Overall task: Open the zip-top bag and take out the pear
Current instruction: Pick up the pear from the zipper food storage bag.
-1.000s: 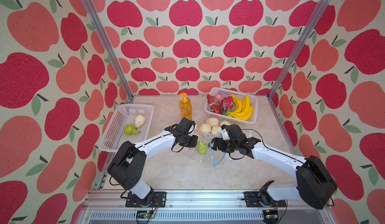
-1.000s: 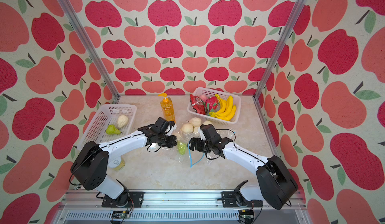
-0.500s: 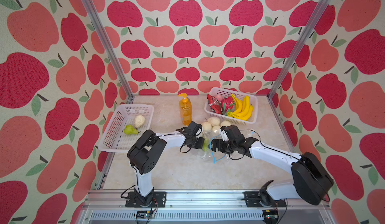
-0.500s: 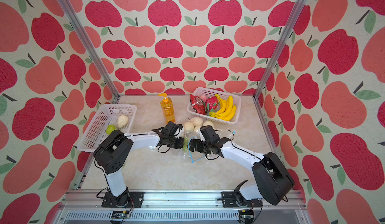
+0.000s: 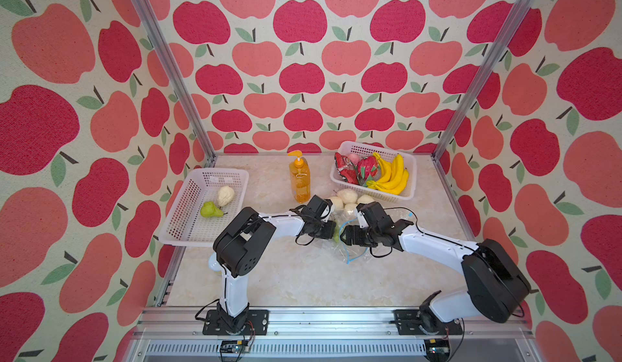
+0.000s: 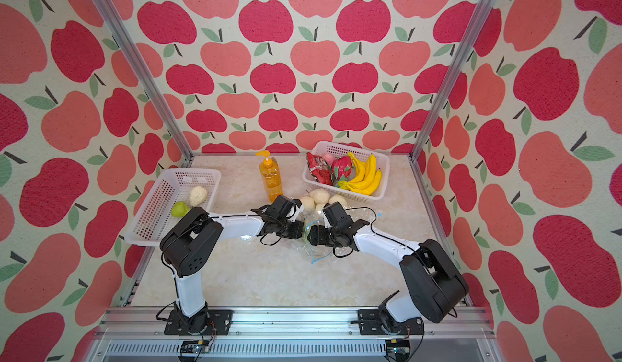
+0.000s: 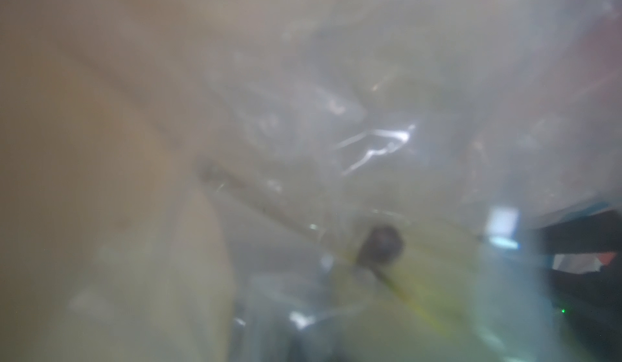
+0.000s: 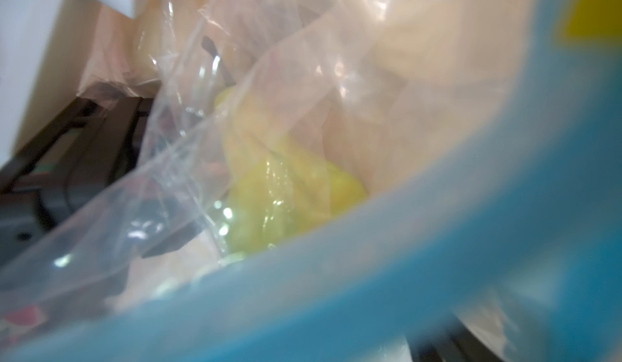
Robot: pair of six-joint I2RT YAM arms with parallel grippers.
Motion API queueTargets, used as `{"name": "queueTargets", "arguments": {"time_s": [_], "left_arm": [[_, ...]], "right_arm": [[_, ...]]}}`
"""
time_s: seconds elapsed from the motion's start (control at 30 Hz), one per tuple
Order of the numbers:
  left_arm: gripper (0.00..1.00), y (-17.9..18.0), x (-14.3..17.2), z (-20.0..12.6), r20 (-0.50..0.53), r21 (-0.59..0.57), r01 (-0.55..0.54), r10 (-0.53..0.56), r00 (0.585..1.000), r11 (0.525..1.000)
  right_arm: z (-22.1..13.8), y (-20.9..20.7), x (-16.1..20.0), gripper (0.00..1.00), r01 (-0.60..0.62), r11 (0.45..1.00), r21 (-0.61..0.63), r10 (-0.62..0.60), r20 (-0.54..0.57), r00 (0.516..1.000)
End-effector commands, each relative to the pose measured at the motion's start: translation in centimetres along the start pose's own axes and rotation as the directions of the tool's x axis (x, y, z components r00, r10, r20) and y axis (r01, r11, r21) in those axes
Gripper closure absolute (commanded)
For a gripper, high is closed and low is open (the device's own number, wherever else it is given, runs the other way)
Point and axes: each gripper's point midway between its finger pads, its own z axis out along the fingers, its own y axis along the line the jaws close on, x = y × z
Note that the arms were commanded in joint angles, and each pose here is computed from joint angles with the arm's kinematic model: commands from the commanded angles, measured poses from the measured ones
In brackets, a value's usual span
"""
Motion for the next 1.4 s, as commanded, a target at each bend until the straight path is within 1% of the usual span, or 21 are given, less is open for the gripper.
{"name": "queueTargets", "arguments": {"time_s": [0.0, 0.13, 0.23, 0.3, 0.33, 0.4, 0.57, 0.6, 0.67, 0.73, 0.77, 0.87, 1.03, 1.17, 1.37], "left_arm": [[1.0, 3.6, 4.8, 2.0, -0.147, -0.113, 0.046, -0.062, 0.987, 0.993], [1.0, 3.7, 5.0, 2.1, -0.154, -0.115, 0.046, -0.064, 0.986, 0.992], [1.0, 3.8, 5.2, 2.0, -0.157, -0.118, 0.043, -0.061, 0.986, 0.992], [1.0, 3.9, 5.3, 1.9, -0.158, -0.121, 0.04, -0.059, 0.986, 0.992], [1.0, 3.9, 5.3, 1.9, -0.158, -0.123, 0.038, -0.058, 0.986, 0.992], [1.0, 4.0, 5.4, 1.9, -0.16, -0.123, 0.04, -0.06, 0.985, 0.992], [1.0, 4.0, 5.5, 1.8, -0.162, -0.126, 0.04, -0.06, 0.985, 0.991], [1.0, 4.0, 5.5, 1.8, -0.162, -0.126, 0.039, -0.059, 0.985, 0.991], [1.0, 4.1, 5.5, 1.8, -0.163, -0.128, 0.038, -0.058, 0.985, 0.991], [1.0, 4.2, 5.6, 1.8, -0.164, -0.13, 0.039, -0.06, 0.985, 0.991], [1.0, 4.2, 5.6, 1.8, -0.165, -0.129, 0.037, -0.059, 0.985, 0.991], [1.0, 4.3, 5.7, 1.9, -0.169, -0.128, 0.038, -0.059, 0.984, 0.991], [1.0, 4.3, 5.9, 2.1, -0.175, -0.125, 0.04, -0.062, 0.983, 0.991], [1.0, 4.3, 6.0, 2.2, -0.18, -0.12, 0.04, -0.061, 0.982, 0.992], [1.0, 4.3, 6.1, 2.2, -0.181, -0.119, 0.04, -0.061, 0.982, 0.992]], "right_arm": [[-1.6, 0.7, -0.8, 0.25, 0.058, 0.998, -0.02, -0.057, 0.017, 0.998], [-3.1, 1.2, -0.2, 0.35, 0.1, 0.994, -0.054, -0.1, 0.003, 0.995], [-3.9, 1.0, 0.4, 0.49, 0.126, 0.991, -0.046, -0.127, -0.026, 0.992], [-3.9, 0.5, 0.7, 0.63, 0.133, 0.991, -0.024, -0.134, -0.047, 0.99], [-3.8, 0.4, 0.8, 0.66, 0.133, 0.991, -0.018, -0.134, -0.057, 0.989], [-3.2, 0.1, 1.0, 0.69, 0.123, 0.992, -0.007, -0.123, -0.075, 0.99], [-1.6, 0.2, 1.2, 0.71, 0.088, 0.996, -0.013, -0.089, -0.108, 0.99], [-1.3, 0.2, 1.2, 0.7, 0.082, 0.997, -0.01, -0.083, -0.113, 0.99], [-0.9, 0.2, 1.3, 0.65, 0.075, 0.997, -0.002, -0.074, -0.124, 0.989], [-0.4, 0.2, 1.6, 0.55, 0.072, 0.997, 0.009, -0.07, -0.143, 0.987], [-0.1, 0.2, 1.6, 0.46, 0.075, 0.997, 0.013, -0.072, -0.15, 0.986], [0.7, 0.8, 1.7, 0.29, 0.097, 0.995, 0.008, -0.094, -0.158, 0.983], [1.6, 1.8, 0.3, 0.12, 0.148, 0.988, 0.031, -0.144, -0.11, 0.983], [2.0, 1.6, -1.2, 0.08, 0.145, 0.987, 0.073, -0.14, -0.068, 0.988], [2.6, 0.5, -1.7, 0.09, 0.126, 0.981, 0.146, -0.119, -0.056, 0.991]]}}
